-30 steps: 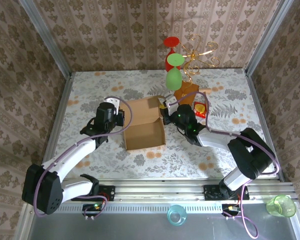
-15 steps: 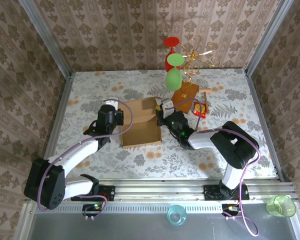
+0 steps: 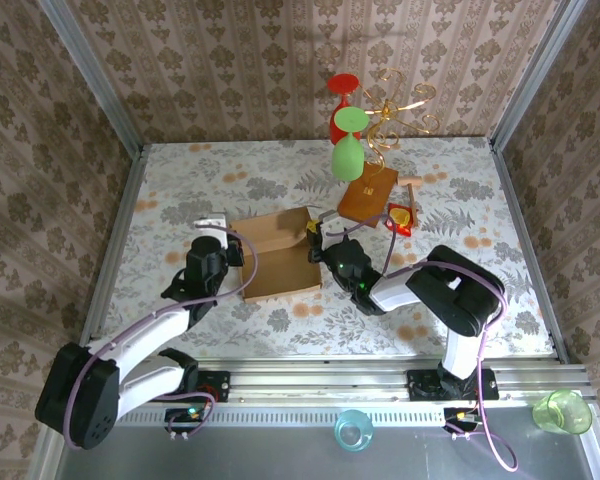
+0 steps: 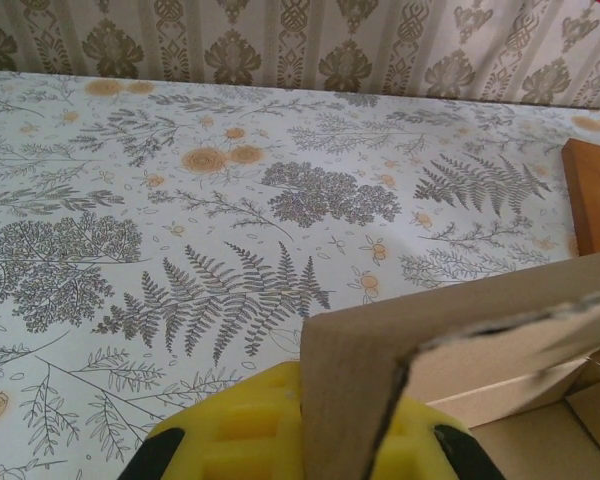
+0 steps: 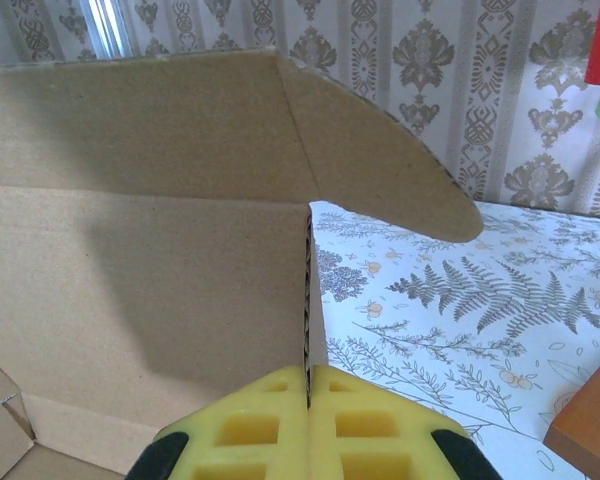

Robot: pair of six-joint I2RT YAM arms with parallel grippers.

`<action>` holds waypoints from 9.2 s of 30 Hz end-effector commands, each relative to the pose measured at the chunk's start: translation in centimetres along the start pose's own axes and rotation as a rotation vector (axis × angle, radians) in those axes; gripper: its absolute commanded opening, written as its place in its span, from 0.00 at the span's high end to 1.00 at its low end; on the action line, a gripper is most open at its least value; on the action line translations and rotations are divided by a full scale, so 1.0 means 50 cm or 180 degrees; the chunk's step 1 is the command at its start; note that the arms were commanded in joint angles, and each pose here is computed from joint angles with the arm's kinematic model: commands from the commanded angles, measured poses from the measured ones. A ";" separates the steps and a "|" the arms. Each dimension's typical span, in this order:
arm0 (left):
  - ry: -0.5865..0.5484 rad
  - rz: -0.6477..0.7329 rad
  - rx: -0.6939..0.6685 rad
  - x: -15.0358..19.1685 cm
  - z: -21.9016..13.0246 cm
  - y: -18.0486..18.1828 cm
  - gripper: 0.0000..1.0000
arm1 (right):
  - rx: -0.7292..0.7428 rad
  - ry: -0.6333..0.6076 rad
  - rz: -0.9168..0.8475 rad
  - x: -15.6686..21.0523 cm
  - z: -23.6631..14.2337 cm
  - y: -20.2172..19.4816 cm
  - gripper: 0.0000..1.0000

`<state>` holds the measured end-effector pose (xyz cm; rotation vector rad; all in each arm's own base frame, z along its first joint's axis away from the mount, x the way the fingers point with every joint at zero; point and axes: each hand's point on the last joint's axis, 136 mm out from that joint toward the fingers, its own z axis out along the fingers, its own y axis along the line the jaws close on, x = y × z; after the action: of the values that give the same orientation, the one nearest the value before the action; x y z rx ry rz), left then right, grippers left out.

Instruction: Fold the paper box

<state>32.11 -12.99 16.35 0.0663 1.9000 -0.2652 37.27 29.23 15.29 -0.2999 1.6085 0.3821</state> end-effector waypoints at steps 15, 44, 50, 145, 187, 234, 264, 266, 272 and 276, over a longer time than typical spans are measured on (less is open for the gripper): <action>-0.0307 -0.0170 0.0536 0.049 -0.057 -0.080 1.00 | -0.0006 0.0082 0.0051 0.062 -0.052 0.037 1.00; -0.0475 -0.0861 0.0324 -0.010 -0.060 -0.089 1.00 | 0.0011 0.0119 0.0140 0.056 -0.070 0.043 1.00; -0.0442 -0.0784 0.0353 0.043 -0.055 -0.089 1.00 | 0.0005 0.0175 0.0167 0.072 -0.078 0.043 1.00; -0.0547 0.0136 0.0357 0.157 -0.141 -0.218 0.38 | 0.0963 0.1321 0.4450 0.030 -0.168 -0.017 1.00; 0.1397 -0.1279 0.0671 0.176 0.031 -0.191 0.44 | 0.1400 0.2107 0.3936 0.241 -0.234 -0.064 1.00; 0.1550 -0.1238 0.0553 0.229 0.028 -0.133 1.00 | 0.0440 0.1899 0.2514 0.009 -0.216 -0.213 0.24; 0.1461 -0.1217 0.0591 0.150 -0.001 -0.113 0.52 | 0.0108 0.2980 0.2776 0.235 -0.088 -0.148 0.59; 0.1567 -0.1257 0.0584 0.167 0.006 -0.109 0.52 | 0.0096 0.2971 0.2782 0.233 -0.088 -0.147 0.59; 0.1606 -0.1372 0.0783 0.190 0.035 -0.131 0.52 | 0.0036 0.2976 0.2761 0.227 -0.087 -0.139 0.59; 0.1561 -0.1544 0.0956 0.195 0.053 -0.153 0.54 | 0.0010 0.2984 0.2743 0.222 -0.087 -0.137 0.59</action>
<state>29.19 -20.43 6.38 -0.1495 2.4017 -0.8141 35.82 21.31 4.59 0.3294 2.5900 1.0045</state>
